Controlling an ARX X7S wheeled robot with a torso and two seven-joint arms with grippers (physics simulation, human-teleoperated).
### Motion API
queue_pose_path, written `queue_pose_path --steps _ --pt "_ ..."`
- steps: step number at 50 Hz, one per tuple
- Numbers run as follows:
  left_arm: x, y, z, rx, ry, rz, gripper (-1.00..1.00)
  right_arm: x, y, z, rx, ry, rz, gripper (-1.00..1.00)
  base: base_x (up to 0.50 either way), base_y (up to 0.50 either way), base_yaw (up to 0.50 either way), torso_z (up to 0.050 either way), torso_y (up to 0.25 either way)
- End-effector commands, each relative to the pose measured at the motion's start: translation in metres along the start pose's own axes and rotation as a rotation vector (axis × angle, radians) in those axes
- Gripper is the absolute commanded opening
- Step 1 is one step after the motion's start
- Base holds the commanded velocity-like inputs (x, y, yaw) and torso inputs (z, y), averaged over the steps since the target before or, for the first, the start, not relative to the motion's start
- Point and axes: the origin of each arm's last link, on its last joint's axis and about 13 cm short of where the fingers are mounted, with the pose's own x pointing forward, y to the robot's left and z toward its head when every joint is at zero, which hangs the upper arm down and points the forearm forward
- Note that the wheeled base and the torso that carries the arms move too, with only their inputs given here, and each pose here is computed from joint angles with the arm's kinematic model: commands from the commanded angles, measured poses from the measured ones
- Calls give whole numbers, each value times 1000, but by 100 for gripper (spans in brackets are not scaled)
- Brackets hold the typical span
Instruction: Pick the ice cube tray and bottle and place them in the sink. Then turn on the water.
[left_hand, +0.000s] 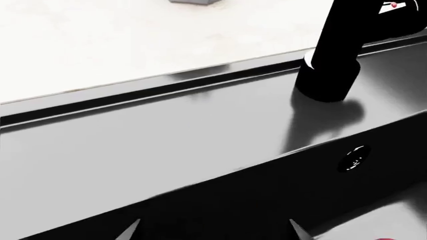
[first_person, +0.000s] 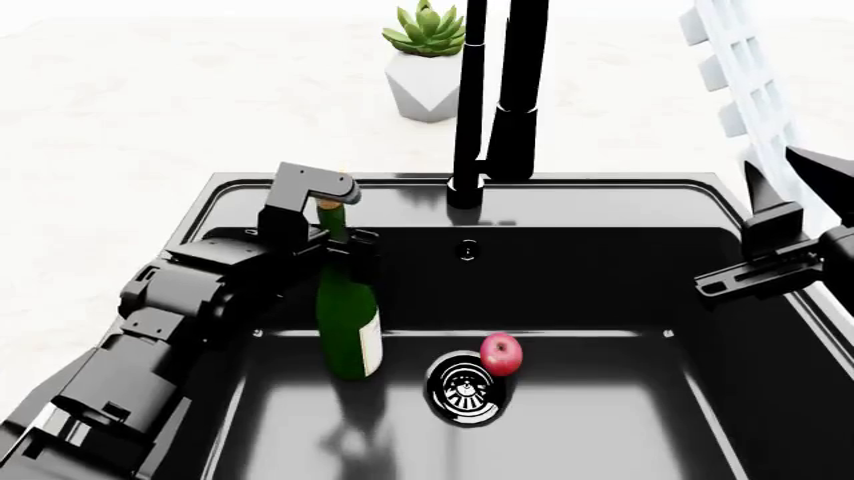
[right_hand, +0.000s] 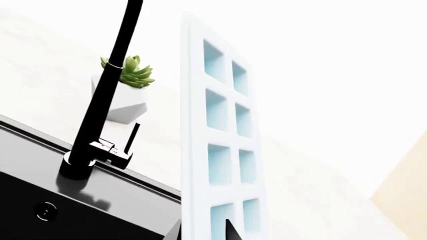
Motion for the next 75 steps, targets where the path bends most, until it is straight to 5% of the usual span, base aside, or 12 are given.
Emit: queue_pose_path --steps 1,28,55,65,75 --pt "0 2 1 -4 2 0 100 0 -1 1 -7 -12 -7 -100 0 0 0 0 0" --pt "-60 1 13 66 -61 -43 100 -1 -3 6 -8 -23 -11 -100 0 0 0 0 0" --pt "-147 1 59 8 -332 -52 100 -5 -3 4 -6 -18 -9 -100 0 0 0 0 0" --pt "-170 2 89 -41 -533 42 100 -8 -4 0 -11 2 0 -100 0 0 0 0 0" --pt "-169 12 103 -48 -624 193 100 -11 -4 -1 -21 18 28 -100 0 0 0 0 0"
